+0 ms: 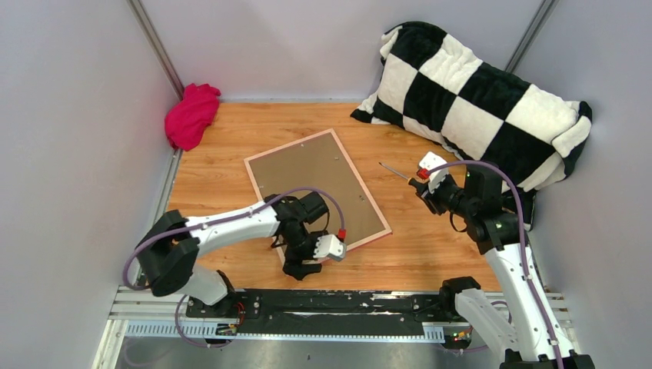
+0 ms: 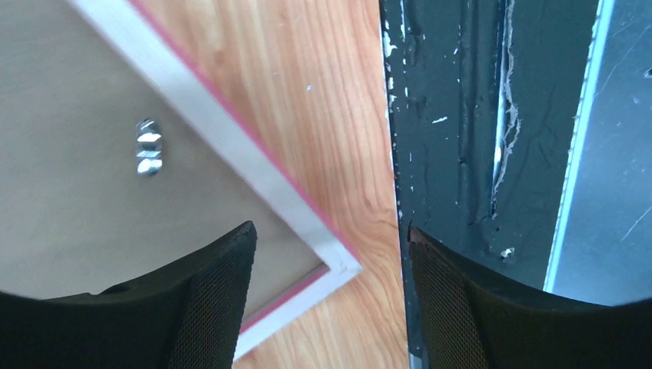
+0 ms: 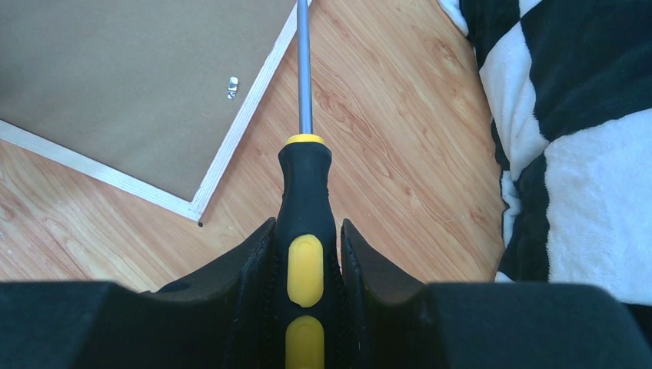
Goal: Take the photo out of the frame
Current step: Move the photo frame to the center of the board, then release the photo frame item from the photo frame.
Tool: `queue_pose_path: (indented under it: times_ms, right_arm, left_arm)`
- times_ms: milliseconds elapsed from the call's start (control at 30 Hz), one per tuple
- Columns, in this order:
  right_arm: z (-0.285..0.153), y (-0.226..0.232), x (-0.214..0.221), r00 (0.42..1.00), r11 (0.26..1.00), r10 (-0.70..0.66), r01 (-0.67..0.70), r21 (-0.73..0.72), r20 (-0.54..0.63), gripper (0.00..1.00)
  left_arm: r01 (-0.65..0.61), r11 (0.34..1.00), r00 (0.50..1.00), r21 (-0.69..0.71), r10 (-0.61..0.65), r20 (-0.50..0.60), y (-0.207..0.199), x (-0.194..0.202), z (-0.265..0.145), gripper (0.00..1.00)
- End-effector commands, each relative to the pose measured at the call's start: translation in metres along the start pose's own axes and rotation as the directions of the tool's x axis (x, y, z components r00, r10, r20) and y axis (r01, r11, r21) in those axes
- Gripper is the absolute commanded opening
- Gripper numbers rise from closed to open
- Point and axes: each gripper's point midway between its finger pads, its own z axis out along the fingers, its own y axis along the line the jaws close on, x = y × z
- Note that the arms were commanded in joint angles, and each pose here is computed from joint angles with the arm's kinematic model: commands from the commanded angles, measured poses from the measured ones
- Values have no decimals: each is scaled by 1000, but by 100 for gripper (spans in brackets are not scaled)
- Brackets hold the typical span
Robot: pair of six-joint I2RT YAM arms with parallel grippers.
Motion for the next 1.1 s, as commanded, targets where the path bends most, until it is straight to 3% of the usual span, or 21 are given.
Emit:
queue_pose_path:
  times_ms: [0, 133, 233, 400, 567, 733, 833, 933, 1067]
  right_arm:
    - [1, -2, -3, 1000, 1000, -2, 2, 5, 30, 0]
    - [4, 3, -3, 999, 1000, 1, 0, -16, 42, 0]
    - [8, 7, 0, 999, 999, 2, 0, -46, 42, 0]
    - [14, 5, 8, 1000, 999, -9, 9, -50, 12, 0]
    - [17, 5, 17, 1000, 998, -20, 20, -55, -9, 0]
    - [24, 6, 22, 1000, 997, -7, 5, -82, -28, 0]
    - [27, 7, 26, 999, 996, -6, 2, -94, -41, 0]
    - [26, 7, 25, 999, 996, -15, 11, -89, -35, 0]
    - [22, 8, 21, 1000, 996, -23, 21, -84, -15, 0]
  left_arm:
    - [43, 990, 992, -132, -26, 126, 9, -22, -50, 77]
    - [145, 930, 957, -339, -44, 287, 45, -41, -123, 86]
    - [335, 829, 904, -448, -149, 401, 83, -36, -173, 89]
    - [672, 598, 709, -437, -349, 612, 143, 17, -219, 91]
    - [867, 368, 488, -336, -485, 726, 178, 80, -219, 91]
    - [942, 234, 335, -242, -585, 739, 193, 126, -212, 91]
    - [972, 118, 232, -202, -613, 755, 203, 162, -215, 91]
    - [986, 53, 153, -156, -647, 747, 214, 185, -206, 91]
    - [991, 11, 107, -136, -688, 718, 230, 202, -190, 90]
